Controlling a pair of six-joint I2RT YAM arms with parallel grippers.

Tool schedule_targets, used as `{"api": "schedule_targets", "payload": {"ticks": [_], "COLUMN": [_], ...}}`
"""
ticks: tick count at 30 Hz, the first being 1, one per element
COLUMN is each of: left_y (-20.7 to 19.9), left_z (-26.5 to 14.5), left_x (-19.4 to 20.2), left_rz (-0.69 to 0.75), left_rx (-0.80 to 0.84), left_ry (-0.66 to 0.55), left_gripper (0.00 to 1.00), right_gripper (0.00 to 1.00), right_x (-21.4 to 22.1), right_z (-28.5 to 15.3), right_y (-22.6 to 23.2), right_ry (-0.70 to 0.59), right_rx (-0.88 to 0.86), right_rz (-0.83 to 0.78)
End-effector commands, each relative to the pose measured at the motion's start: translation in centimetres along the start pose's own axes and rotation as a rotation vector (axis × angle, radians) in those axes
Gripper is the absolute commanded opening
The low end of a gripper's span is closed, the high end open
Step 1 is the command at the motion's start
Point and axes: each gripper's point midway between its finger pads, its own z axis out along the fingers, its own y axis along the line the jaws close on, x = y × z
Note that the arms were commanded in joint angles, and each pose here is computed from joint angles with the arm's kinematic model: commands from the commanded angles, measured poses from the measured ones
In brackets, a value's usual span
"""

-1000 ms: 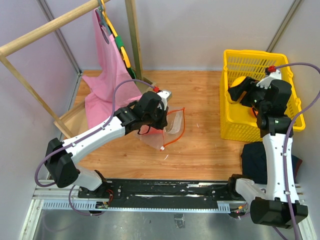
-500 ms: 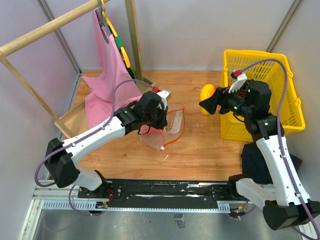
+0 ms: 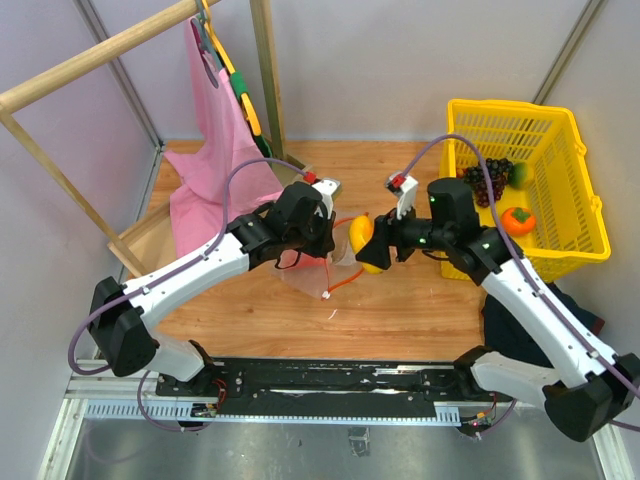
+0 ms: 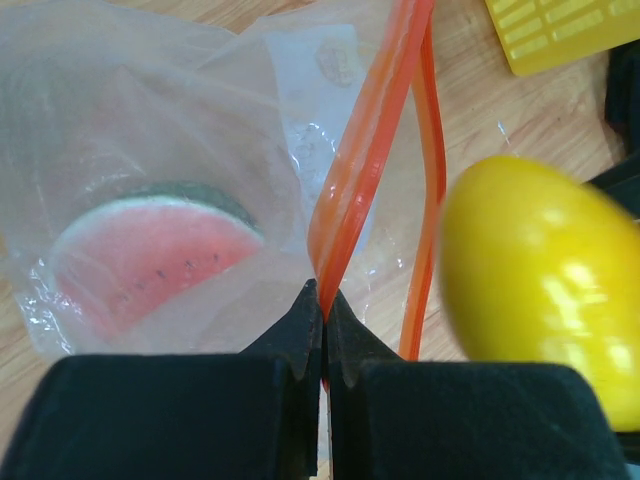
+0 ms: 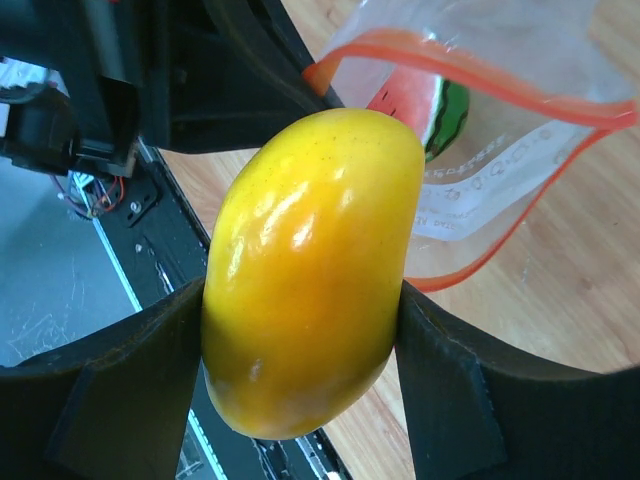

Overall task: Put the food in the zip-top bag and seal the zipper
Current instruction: Place the fake fruit in the zipper food storage bag.

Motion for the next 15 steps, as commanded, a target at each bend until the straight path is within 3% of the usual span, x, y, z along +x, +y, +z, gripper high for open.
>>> {"api": "schedule_targets", "payload": {"ticks": [1, 15], "left_y": [-0.4, -2.2], "left_z": [-1.1, -2.0], "left_x": [-1.4, -0.2], "left_rz": [-0.013, 0.026], "left_rx": [0.028, 0.159], "left_ry": [-0.070, -0.065], "left_gripper": [0.00, 0.00], "right_gripper": [0.17, 0.20], "right_x": [1.8, 1.7], "right_z": [1.8, 5.4], "right_y": [0.3, -2.6], "right_ry": [0.067, 0.091], "right_rx": [-0.030, 0.047], "right_rz": [-0.003, 0.069]}}
